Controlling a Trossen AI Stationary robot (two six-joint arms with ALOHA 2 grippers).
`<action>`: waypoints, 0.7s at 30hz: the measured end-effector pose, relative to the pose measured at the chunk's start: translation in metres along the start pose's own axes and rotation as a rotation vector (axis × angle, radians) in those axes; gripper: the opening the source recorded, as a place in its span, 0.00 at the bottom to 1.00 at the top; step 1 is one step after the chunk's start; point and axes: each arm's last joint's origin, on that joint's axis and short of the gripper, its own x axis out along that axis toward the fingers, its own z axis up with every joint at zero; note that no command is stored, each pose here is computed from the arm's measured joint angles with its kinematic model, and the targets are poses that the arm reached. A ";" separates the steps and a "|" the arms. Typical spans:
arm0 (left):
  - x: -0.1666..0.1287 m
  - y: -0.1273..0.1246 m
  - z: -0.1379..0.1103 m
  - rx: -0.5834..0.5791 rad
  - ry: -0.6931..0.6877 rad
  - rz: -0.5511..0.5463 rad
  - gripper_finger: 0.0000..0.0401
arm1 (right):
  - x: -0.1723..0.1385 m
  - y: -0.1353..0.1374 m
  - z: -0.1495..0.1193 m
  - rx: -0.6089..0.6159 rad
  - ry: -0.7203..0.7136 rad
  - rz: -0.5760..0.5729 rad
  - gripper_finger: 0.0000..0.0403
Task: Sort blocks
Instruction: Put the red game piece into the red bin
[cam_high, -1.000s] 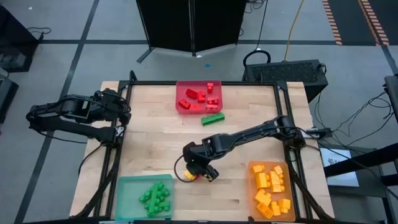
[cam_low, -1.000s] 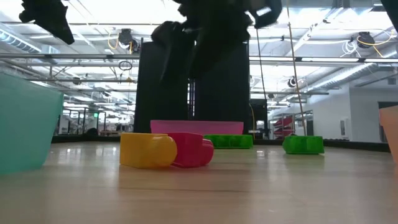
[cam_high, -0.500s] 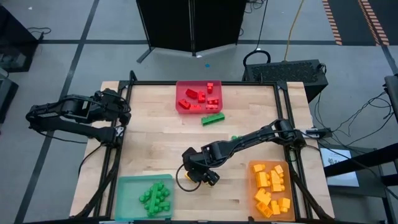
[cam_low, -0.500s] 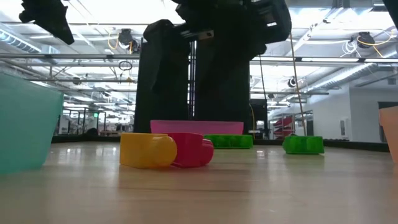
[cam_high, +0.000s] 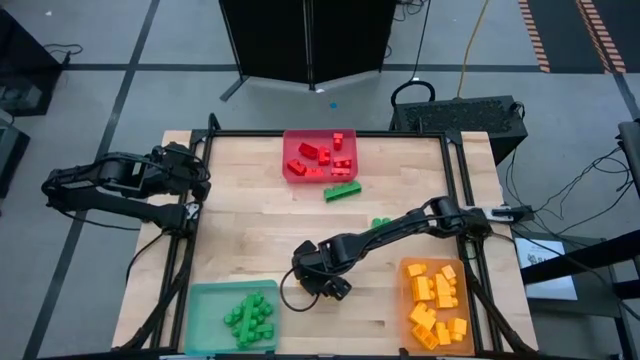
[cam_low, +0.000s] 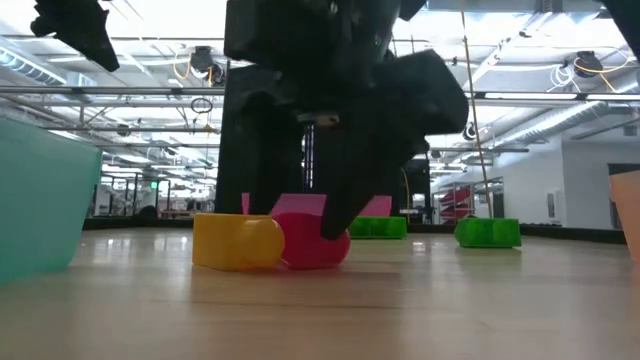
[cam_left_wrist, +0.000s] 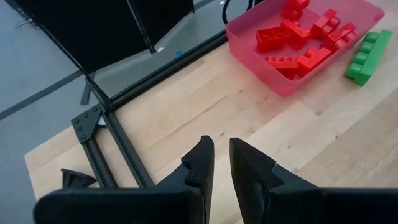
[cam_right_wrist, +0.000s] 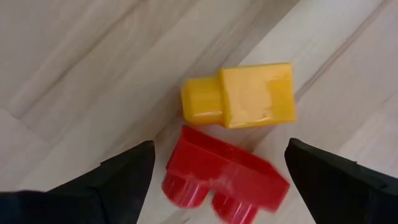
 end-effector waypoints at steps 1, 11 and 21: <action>0.000 0.000 0.000 0.000 0.000 0.000 0.15 | 0.002 0.000 0.000 0.003 0.001 0.001 0.87; 0.000 0.000 0.000 0.001 0.000 0.000 0.15 | 0.014 -0.001 -0.008 0.067 0.066 0.003 0.87; 0.000 0.000 0.000 0.001 0.000 0.000 0.15 | 0.011 -0.011 -0.018 0.207 0.118 -0.012 0.70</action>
